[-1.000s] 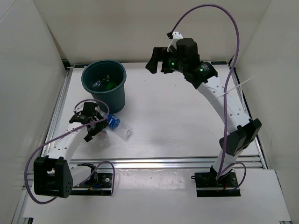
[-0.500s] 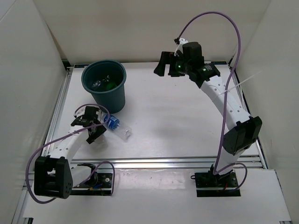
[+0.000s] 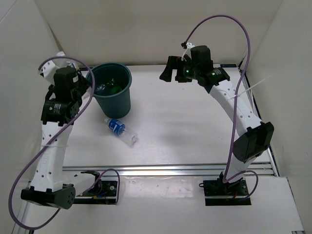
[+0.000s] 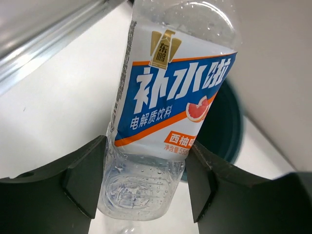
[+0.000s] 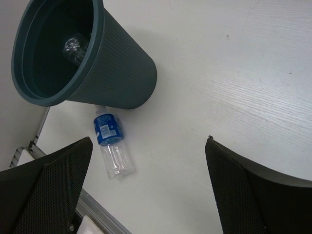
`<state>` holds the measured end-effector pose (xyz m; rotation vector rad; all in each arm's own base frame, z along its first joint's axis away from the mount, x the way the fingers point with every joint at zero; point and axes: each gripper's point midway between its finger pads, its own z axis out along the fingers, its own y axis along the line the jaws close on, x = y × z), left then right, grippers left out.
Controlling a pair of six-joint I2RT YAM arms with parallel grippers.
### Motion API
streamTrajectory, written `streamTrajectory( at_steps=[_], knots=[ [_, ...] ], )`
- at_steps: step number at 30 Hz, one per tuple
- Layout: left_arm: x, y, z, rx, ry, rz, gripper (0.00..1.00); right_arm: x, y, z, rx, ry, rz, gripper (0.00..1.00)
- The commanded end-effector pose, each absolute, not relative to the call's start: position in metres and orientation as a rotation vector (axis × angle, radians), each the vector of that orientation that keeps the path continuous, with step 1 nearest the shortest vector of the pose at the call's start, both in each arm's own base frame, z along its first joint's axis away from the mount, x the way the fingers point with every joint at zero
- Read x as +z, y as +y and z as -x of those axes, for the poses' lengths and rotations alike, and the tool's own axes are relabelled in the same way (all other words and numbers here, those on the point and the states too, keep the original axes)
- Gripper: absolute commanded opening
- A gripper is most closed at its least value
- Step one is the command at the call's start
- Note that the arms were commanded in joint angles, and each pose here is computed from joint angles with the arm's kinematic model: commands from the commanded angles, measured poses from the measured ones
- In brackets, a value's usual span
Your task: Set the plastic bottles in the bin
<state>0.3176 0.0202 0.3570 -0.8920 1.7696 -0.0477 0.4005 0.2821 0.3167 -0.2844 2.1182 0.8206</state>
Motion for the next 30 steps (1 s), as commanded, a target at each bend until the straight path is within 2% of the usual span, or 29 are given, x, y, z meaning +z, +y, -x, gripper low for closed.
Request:
streamTrajectory(
  at_steps=[1,5,6,7,8,13,16,18,24,30],
  knots=[
    [0.378,0.012,-0.348,-0.006,1.761,0.790,0.63,0.331,0.283,-0.393,0.869,2.081,0.300,1.00],
    [0.360,-0.015,-0.398,-0.060,1.863,0.694,0.70,0.326,0.279,-0.395,0.862,2.092,0.289,1.00],
    [0.357,-0.021,-0.408,-0.075,1.878,0.671,0.83,0.326,0.279,-0.395,0.862,2.092,0.289,1.00],
    [0.354,-0.033,-0.415,-0.095,1.898,0.646,0.88,0.322,0.279,-0.395,0.860,2.102,0.289,1.00],
    [0.362,-0.037,-0.419,-0.100,1.890,0.619,1.00,0.322,0.278,-0.395,0.854,2.099,0.298,1.00],
    [0.412,-0.032,-0.397,-0.012,1.767,0.570,1.00,0.317,0.276,-0.392,0.841,2.106,0.317,1.00],
    [0.412,-0.008,-0.358,0.077,1.719,0.618,1.00,0.310,0.281,-0.390,0.869,2.115,0.349,1.00],
    [0.396,0.000,-0.325,0.043,1.707,0.664,1.00,0.303,0.285,-0.390,0.864,2.121,0.372,1.00],
    [0.323,-0.058,-0.270,-0.425,1.870,0.662,1.00,0.292,0.296,-0.391,0.870,2.143,0.393,1.00],
    [0.248,-0.115,-0.255,-0.714,2.098,0.558,1.00,0.281,0.293,-0.389,0.856,2.175,0.384,1.00]
  ],
)
